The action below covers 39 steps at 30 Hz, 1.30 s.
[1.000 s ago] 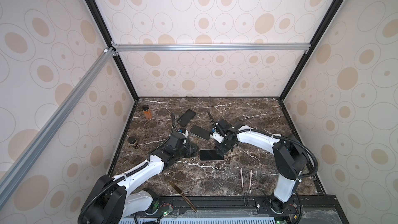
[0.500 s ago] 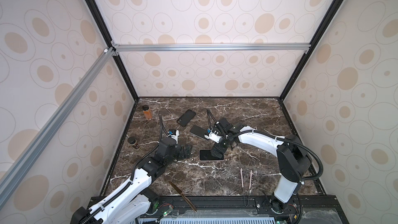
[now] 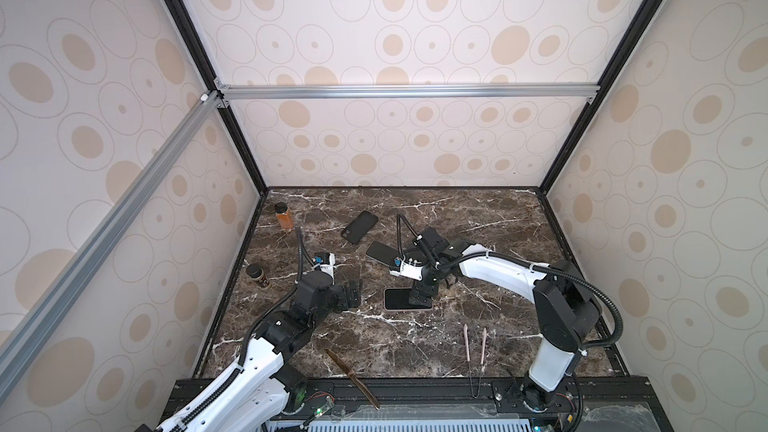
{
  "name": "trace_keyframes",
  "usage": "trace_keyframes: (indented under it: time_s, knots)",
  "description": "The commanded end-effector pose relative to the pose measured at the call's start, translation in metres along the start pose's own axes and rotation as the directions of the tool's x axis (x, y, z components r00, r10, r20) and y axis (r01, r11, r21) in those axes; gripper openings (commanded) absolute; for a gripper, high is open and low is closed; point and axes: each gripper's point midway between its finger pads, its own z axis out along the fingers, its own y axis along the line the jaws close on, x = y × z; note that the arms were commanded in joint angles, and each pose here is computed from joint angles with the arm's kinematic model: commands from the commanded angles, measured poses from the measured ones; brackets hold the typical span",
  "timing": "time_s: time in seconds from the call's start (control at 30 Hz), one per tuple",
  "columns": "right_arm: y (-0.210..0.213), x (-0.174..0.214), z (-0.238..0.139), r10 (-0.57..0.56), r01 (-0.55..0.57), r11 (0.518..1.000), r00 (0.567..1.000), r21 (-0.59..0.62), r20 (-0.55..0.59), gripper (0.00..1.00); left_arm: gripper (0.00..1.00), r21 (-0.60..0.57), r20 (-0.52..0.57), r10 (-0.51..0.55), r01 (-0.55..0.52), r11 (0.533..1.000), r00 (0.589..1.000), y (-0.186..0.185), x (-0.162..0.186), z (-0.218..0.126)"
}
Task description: Put the phone into the phone case
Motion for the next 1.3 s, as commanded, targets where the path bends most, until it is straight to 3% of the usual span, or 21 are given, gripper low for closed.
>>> trace_keyframes:
  time_s: [0.0,0.5,0.8,1.17,1.27]
  knots:
    - [0.006,0.003,0.014,-0.091,0.09,0.995,0.996,-0.041,-0.017,1.0,1.0,-0.034,0.021,-0.035,0.036,0.999,0.999,0.01,0.0,-0.005]
    - [0.017,0.014,0.049,-0.15,0.136,0.983,0.982,-0.122,-0.118,0.98,1.0,-0.061,0.039,-0.042,0.044,0.997,0.998,0.015,-0.003,-0.009]
    - [0.026,0.024,0.061,-0.149,0.115,0.976,0.972,-0.184,-0.183,0.92,1.0,-0.047,0.051,-0.039,0.041,0.998,0.998,0.013,-0.005,-0.011]
    - [0.017,0.038,0.07,-0.11,0.087,0.991,0.96,-0.099,-0.256,0.78,1.0,-0.059,0.06,-0.039,0.042,0.997,0.997,0.016,-0.007,-0.012]
    - [0.007,0.043,0.071,-0.082,0.072,0.996,0.953,-0.044,-0.29,0.69,1.0,-0.06,0.063,-0.039,0.042,0.997,0.997,0.016,-0.007,-0.012]
